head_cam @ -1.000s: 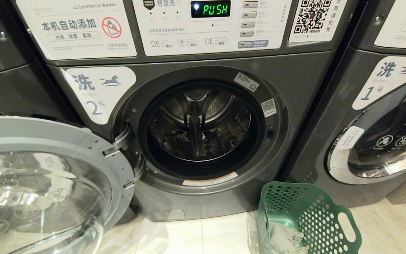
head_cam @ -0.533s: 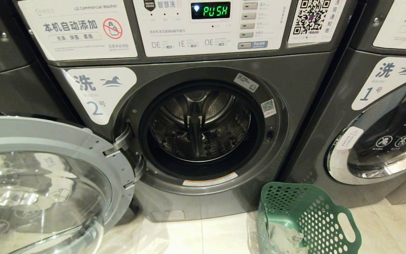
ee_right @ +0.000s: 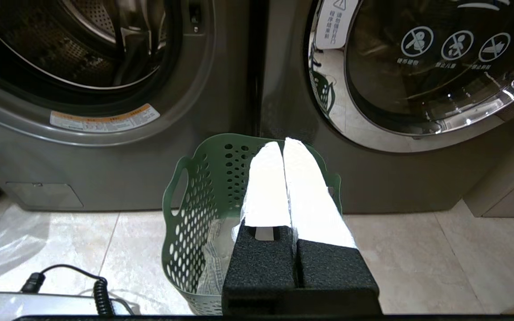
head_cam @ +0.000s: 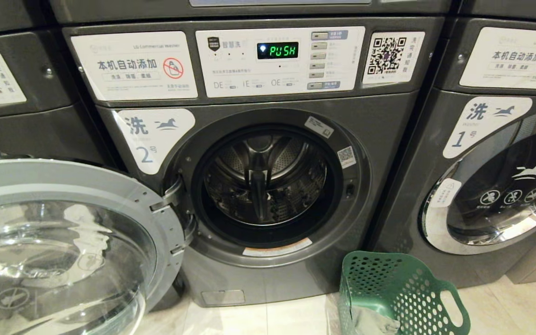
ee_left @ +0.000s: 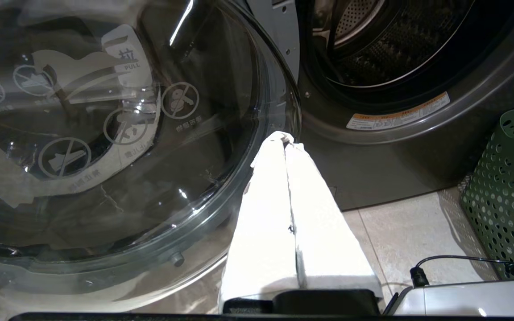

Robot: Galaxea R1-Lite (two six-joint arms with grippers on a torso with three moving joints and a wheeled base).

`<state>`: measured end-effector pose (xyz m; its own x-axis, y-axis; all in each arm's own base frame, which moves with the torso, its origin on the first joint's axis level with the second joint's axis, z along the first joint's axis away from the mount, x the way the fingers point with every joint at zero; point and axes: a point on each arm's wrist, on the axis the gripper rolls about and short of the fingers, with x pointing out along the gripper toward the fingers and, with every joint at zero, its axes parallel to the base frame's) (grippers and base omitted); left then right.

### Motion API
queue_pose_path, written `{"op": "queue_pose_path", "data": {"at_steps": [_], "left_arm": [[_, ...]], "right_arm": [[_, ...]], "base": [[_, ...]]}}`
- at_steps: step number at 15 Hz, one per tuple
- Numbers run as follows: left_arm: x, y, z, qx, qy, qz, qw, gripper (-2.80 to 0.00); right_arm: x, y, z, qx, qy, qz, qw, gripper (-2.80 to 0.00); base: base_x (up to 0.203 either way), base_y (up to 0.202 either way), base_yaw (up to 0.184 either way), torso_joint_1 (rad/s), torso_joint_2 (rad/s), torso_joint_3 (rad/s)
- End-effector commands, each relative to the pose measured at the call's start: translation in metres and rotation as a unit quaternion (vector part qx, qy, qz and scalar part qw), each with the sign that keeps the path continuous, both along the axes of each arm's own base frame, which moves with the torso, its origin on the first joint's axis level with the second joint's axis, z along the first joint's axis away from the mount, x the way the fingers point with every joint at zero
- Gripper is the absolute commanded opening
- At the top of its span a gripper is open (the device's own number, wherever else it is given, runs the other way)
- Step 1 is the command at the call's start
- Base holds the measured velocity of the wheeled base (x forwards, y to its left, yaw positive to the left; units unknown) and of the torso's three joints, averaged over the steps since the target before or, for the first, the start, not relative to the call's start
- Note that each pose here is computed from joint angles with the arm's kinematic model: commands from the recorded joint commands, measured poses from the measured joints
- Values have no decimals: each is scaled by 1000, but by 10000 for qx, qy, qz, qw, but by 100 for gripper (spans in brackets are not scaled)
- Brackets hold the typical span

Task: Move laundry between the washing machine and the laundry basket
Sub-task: Close the washing machine door with the left hand

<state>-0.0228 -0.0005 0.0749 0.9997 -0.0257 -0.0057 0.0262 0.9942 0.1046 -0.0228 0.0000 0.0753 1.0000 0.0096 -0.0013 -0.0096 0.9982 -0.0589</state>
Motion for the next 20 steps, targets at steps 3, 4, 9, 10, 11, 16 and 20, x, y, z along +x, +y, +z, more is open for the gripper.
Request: {"op": "queue_pose_path", "data": {"at_steps": [3,4,9,10,11,16,20], "left_arm": [[0,0,0,-11,10,-2,10000,-280],[0,0,0,-11,10,-2,10000,-280],[0,0,0,-11,10,14,10000,-280],[0,0,0,-18,10,6,10000,-280],[0,0,0,-18,10,6,10000,-280],[0,0,0,-41,3,18,10000,-280],[0,0,0,-41,3,14,10000,-280]], "right_arm": [[0,0,0,-4,1,6,10000,-280],[0,0,0,3,1,6,10000,-280],[0,0,0,3,-7,6,10000,-280],[0,0,1,3,-14,6,10000,-280],[0,0,1,5,-10,6,10000,-280],[0,0,1,11,-10,-2,10000,-280],[0,0,0,11,-6,-2,10000,-280]], "base": [[0,0,0,3,0,80],[0,0,0,2,4,27],[0,0,0,0,0,0],[0,0,0,0,0,0],[0,0,0,0,0,0],[-89,0,2,2,1,1],[-196,0,1,1,2,3]]}}
